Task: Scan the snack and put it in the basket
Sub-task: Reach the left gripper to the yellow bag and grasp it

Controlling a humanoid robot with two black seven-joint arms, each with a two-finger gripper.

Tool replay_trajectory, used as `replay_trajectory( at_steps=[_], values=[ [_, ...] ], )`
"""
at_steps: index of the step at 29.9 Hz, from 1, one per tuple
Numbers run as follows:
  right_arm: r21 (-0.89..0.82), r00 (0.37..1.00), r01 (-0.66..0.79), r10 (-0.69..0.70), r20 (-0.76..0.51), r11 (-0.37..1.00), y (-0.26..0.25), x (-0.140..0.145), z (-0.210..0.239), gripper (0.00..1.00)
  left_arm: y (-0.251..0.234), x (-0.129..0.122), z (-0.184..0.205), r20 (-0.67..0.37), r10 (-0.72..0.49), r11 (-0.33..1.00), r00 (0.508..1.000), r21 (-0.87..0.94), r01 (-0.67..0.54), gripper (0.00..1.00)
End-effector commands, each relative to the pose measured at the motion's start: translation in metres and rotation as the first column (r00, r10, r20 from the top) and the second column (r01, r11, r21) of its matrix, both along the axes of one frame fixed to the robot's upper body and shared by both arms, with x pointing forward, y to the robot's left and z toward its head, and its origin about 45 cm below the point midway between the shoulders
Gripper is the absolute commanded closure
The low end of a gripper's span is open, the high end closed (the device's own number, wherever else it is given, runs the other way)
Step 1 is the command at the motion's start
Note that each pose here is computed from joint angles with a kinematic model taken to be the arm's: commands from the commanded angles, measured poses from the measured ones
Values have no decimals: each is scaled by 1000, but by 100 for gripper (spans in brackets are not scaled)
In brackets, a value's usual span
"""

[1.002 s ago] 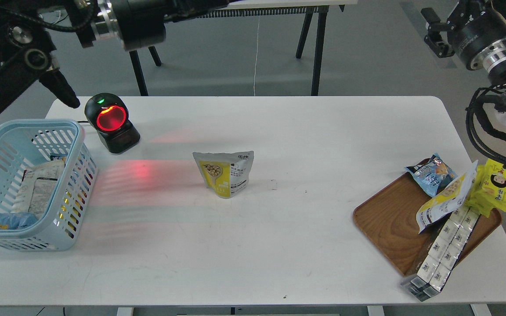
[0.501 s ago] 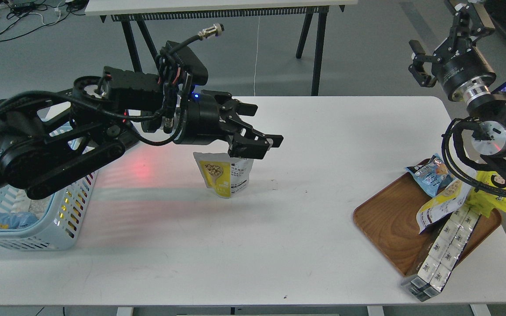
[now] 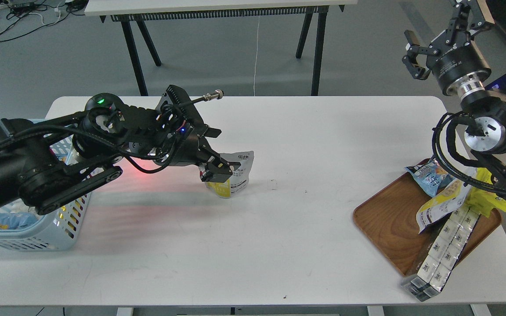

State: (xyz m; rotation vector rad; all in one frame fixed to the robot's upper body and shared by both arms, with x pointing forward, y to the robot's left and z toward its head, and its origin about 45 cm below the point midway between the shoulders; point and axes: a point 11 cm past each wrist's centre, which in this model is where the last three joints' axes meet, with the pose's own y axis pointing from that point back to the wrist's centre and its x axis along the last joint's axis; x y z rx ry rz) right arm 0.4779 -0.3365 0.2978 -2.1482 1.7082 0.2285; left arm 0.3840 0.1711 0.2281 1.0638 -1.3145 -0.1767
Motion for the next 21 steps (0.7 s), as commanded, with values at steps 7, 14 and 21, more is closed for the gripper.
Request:
replay_trajectory(
  at_steps=[7, 14, 21],
  values=[
    [4, 1000, -4, 4, -6, 1000, 0, -1, -4, 1, 0, -6, -7, -39, -31, 1000, 999, 0, 31, 30],
    [10, 1000, -11, 11, -12, 1000, 4, -2, -8, 1, -2, -5, -6, -32, -37, 999, 999, -9, 36, 54],
    [12, 1000, -11, 11, -10, 1000, 4, -2, -7, 1, 8, 0, -10, -45, 1, 1000, 999, 16, 0, 85]
  ],
)
